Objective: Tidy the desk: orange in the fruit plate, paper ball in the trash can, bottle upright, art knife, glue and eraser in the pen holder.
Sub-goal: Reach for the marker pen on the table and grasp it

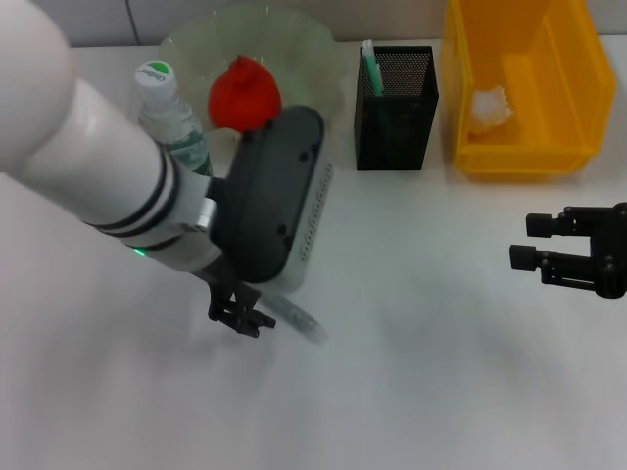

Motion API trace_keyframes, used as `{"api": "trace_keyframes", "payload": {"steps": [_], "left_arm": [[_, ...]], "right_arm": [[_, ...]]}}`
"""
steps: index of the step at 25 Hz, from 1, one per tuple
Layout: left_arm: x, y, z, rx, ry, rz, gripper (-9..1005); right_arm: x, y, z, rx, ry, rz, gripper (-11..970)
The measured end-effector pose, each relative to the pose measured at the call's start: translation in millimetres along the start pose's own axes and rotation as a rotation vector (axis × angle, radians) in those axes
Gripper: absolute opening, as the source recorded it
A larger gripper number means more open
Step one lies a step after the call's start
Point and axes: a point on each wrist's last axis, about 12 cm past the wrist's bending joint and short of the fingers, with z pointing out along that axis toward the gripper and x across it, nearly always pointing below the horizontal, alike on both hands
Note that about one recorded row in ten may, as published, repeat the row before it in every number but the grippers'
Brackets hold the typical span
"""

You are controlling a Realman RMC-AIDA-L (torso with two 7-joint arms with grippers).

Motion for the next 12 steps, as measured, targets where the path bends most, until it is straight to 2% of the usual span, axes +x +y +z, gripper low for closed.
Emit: {"api": "trace_keyframes", "payload": {"steps": [4,12], "left_arm": [[-2.4,3.3,12.0,0.049,0.029,0.028,683],[-9.0,5.6,23.7,0.041,0.036,0.080,681]], "right_arm": [[1.1,-0.1,0.2,0.000,0.002,0.015,604],[3.5,-0.9,5.2,-0.015,0.010,0.034,606]]}}
